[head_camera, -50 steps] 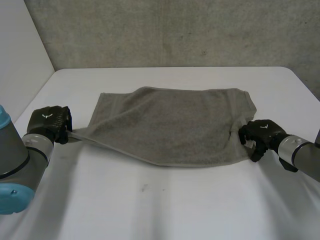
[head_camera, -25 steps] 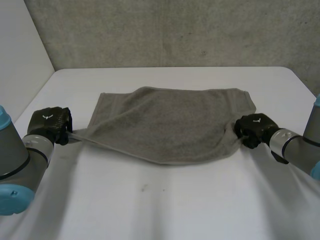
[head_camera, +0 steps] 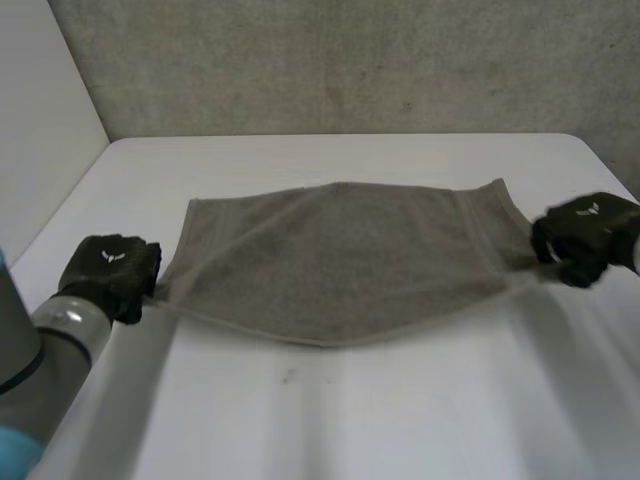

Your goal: Fold the towel.

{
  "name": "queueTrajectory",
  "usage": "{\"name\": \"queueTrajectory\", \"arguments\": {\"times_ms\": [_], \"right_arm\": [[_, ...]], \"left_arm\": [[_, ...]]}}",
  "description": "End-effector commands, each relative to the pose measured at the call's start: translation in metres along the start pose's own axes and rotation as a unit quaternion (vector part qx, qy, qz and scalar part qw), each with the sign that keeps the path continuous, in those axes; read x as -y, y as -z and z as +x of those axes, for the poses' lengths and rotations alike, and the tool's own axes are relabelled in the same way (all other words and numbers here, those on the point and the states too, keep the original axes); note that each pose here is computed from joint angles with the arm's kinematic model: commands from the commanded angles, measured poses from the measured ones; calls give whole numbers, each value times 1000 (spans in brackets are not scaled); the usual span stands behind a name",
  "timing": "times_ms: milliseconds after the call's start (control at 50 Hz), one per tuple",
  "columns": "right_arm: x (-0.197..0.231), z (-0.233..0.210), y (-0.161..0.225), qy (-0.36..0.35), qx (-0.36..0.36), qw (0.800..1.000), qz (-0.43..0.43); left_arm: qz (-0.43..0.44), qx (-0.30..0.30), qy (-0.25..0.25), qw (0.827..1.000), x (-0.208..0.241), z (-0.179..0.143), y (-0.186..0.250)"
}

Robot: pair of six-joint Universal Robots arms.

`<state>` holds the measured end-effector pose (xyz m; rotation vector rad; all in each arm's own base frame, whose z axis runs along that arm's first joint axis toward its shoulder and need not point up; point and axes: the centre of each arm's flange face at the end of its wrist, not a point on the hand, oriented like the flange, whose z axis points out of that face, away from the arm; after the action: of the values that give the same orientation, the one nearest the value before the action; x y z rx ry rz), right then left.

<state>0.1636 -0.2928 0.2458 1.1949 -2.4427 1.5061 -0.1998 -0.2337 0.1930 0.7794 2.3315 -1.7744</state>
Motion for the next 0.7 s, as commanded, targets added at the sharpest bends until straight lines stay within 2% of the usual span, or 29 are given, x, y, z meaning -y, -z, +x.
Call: {"name": "queueTrajectory", "arguments": {"times_ms": [20,140,300,360,400,420,460,500,580,620,700], "right_arm": [[-12,7,52,64,-34,995,-61],[-22,3,69,79,-42,993,-79],[-25,2,59,87,-31,994,-51],[-28,5,49,79,-30,995,-45],[-41,11,18,42,-24,998,-45],[-41,11,18,42,-24,998,-45],[-44,20,-6,12,-36,999,-33],[-40,18,-17,6,-35,999,-22],[-38,11,-45,0,-33,999,-12],[-36,17,-68,-3,-55,998,-5],[-34,24,-88,-7,-77,997,8]], "left_arm": [[-6,1,-66,998,-4,-2,40],[4,6,-85,996,0,-5,58],[10,4,-88,996,1,-5,57],[5,-9,-88,996,-3,0,42],[11,-21,-87,996,-2,6,19],[11,-21,-87,996,-2,6,19],[14,-24,-87,996,-1,8,7],[13,-25,-86,996,-1,10,-22],[18,-26,-87,996,3,14,-52],[26,-22,-87,996,6,15,-81],[37,-16,-88,995,10,17,-110]]}}
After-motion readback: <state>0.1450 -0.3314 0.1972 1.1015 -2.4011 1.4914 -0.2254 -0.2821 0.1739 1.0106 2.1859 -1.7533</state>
